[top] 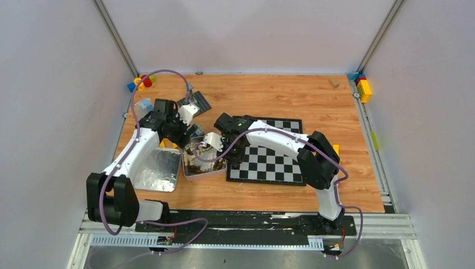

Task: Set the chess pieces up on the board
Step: Place the chess piece on the chessboard.

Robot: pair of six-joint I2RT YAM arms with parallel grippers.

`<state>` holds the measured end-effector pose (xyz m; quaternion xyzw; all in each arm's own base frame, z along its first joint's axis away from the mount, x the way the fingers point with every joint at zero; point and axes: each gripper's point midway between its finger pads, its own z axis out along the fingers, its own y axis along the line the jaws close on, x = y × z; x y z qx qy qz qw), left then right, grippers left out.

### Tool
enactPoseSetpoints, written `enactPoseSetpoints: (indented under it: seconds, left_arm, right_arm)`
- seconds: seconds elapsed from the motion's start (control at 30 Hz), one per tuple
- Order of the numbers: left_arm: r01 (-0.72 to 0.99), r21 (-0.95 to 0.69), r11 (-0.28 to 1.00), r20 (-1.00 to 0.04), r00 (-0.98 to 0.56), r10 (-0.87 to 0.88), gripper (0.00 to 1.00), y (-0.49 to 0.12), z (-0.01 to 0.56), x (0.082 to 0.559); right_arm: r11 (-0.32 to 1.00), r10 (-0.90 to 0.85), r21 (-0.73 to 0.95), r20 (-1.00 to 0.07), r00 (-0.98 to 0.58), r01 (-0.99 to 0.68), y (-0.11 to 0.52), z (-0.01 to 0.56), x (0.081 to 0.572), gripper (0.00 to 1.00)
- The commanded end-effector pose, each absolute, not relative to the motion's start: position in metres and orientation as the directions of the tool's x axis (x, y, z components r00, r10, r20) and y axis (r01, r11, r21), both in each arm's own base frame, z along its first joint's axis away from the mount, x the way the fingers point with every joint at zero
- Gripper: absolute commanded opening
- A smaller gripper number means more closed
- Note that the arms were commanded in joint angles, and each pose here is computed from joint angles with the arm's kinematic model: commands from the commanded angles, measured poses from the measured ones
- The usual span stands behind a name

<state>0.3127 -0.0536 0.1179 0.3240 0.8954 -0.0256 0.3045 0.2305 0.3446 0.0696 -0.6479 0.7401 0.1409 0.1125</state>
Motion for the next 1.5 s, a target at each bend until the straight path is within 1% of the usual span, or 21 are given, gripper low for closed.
enactPoseSetpoints:
  seconds: [0.0, 0.33, 0.57, 1.0, 1.3, 1.47]
  left_arm:
    - [0.57, 0.161, 0.806, -0.583, -0.604, 0.544, 0.81, -0.051, 0.123, 0.321]
    - [0.572, 0.162, 0.804, -0.584, -0.601, 0.545, 0.81, -0.051, 0.124, 0.32]
    - [0.576, 0.158, 0.802, -0.583, -0.602, 0.546, 0.81, -0.052, 0.122, 0.32]
    - [0.583, 0.147, 0.799, -0.582, -0.602, 0.547, 0.81, -0.053, 0.122, 0.319]
    - [0.586, 0.142, 0.798, -0.58, -0.604, 0.547, 0.81, -0.054, 0.12, 0.318]
    - [0.588, 0.141, 0.797, -0.579, -0.604, 0.548, 0.81, -0.054, 0.12, 0.318]
  right_arm:
    - [0.105, -0.927, 0.048, -0.358, -0.115, -0.993, 0.356, 0.075, 0.232, 0.05]
    - [0.098, -0.938, 0.041, -0.329, -0.106, -0.994, 0.354, 0.065, 0.233, 0.07]
    - [0.104, -0.938, 0.045, -0.328, -0.114, -0.993, 0.354, 0.064, 0.232, 0.18]
    - [0.125, -0.938, 0.027, -0.321, -0.127, -0.992, 0.355, 0.063, 0.236, 0.2]
    - [0.132, -0.942, -0.003, -0.312, -0.124, -0.991, 0.352, 0.06, 0.241, 0.24]
    - [0.134, -0.938, 0.011, -0.321, -0.13, -0.991, 0.354, 0.061, 0.239, 0.28]
